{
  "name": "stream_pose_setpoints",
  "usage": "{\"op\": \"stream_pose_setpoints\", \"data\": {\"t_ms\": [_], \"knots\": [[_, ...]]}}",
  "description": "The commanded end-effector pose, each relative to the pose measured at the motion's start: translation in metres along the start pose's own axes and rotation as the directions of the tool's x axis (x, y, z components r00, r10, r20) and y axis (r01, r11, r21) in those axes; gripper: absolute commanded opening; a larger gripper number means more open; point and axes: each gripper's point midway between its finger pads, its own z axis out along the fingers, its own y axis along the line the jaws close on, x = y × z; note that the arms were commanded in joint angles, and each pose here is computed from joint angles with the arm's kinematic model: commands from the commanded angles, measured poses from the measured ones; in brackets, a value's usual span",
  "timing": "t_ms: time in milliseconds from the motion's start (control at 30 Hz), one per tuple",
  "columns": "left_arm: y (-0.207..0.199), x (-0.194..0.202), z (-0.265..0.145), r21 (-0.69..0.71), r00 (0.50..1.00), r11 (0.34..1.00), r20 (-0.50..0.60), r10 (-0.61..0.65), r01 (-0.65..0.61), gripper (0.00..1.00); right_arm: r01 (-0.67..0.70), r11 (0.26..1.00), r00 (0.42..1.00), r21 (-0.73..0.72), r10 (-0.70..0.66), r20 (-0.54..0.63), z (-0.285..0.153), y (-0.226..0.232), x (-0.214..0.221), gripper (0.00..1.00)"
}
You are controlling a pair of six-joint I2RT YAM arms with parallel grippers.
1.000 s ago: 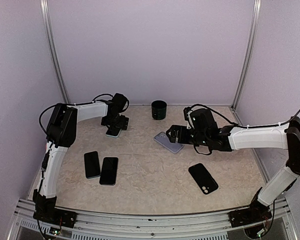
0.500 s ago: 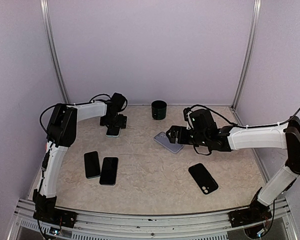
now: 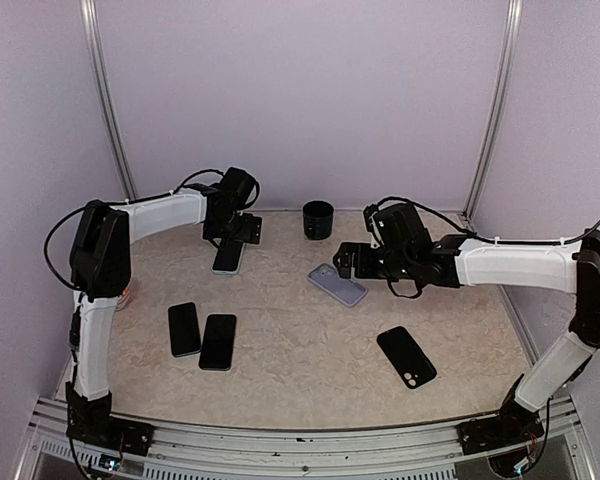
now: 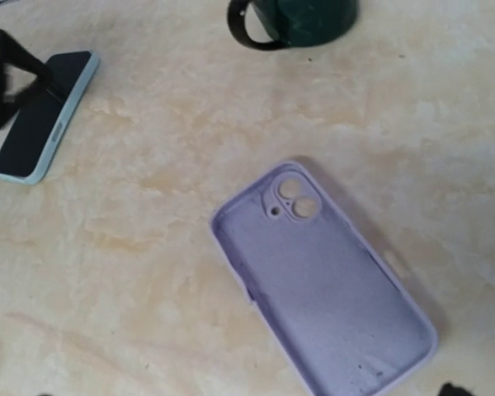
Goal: Put the phone into the phone case
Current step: Move the phone with the phone case to the corner of the board.
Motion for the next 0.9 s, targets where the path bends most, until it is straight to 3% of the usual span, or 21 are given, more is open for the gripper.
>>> {"op": "stream_pose_setpoints", "data": {"t_ms": [0,367,700,867], "knots": [[-0.017,-0.007,-0.063,0.126,0.997,0.991,0.054,-0.061,0.054,0.99,0.058,0.998,0.995,0.008,-0.058,-0.081,0.004,0.004,0.014,0.99],[-0.017,0.093,-0.149,0.251,0.996,0.964,0.013,-0.089,0.083,0.99,0.091,0.992,0.985,-0.090,-0.103,-0.135,0.008,0.043,0.036,1.00],[-0.025,0.167,-0.167,0.376,0.980,0.905,-0.101,-0.173,0.199,0.99,0.090,0.990,0.984,-0.105,-0.104,-0.143,0.009,0.045,0.044,0.99],[-0.028,0.197,-0.150,0.318,0.978,0.928,-0.139,-0.157,0.194,0.99,0.085,0.991,0.986,-0.104,-0.099,-0.134,0.002,0.040,0.046,1.00]]}}
